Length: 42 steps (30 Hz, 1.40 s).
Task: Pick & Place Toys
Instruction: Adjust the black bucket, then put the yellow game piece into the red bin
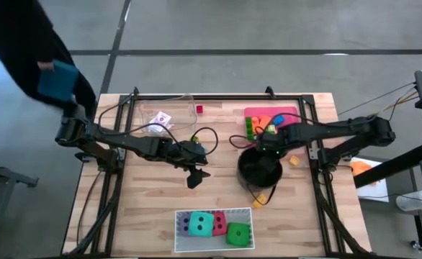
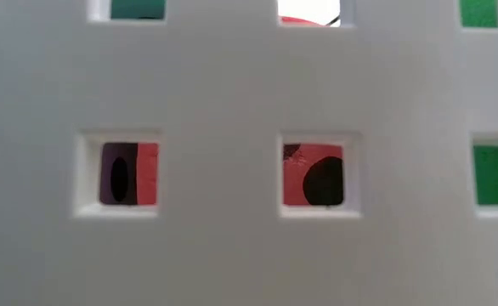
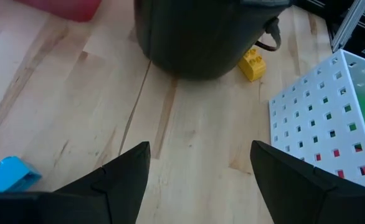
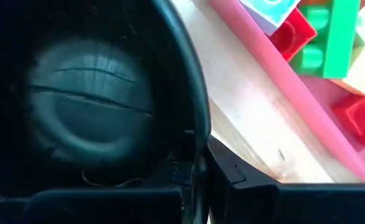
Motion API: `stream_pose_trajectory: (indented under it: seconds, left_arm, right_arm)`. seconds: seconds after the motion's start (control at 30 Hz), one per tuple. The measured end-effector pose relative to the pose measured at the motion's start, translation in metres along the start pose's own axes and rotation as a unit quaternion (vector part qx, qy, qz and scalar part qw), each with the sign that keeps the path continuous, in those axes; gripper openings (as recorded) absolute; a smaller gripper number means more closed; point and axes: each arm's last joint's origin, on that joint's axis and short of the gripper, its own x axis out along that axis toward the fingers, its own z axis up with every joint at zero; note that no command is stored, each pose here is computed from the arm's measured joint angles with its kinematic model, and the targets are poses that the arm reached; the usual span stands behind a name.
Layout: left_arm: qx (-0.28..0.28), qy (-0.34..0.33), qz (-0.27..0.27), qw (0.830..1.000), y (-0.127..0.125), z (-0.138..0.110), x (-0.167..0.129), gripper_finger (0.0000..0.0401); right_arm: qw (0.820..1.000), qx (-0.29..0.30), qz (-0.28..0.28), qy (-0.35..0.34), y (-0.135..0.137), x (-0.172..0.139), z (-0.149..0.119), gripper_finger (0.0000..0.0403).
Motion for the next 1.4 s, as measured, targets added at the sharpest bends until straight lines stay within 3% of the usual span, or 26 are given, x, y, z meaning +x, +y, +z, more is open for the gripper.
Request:
stream_pose_trajectory:
  seconds: [0.7,1.13,1.4]
  left_arm:
    - [0.0,0.0,0.0,1.0,0.0,0.0,0.0,0.0278]
    - [0.001,0.0,0.001,1.0,0.0,0.0,0.0,0.0278]
    - [0.001,0.0,0.001,1.0,0.0,0.0,0.0,0.0278]
  right_arm:
    - [0.999,-0.037,0.014,-0.022,0.007,-0.014,0.012,0.0013]
    - [0.999,-0.035,0.018,-0.022,0.007,-0.014,0.012,0.0198]
    - [0.998,-0.011,0.041,-0.044,0.0,-0.036,0.006,0.0261]
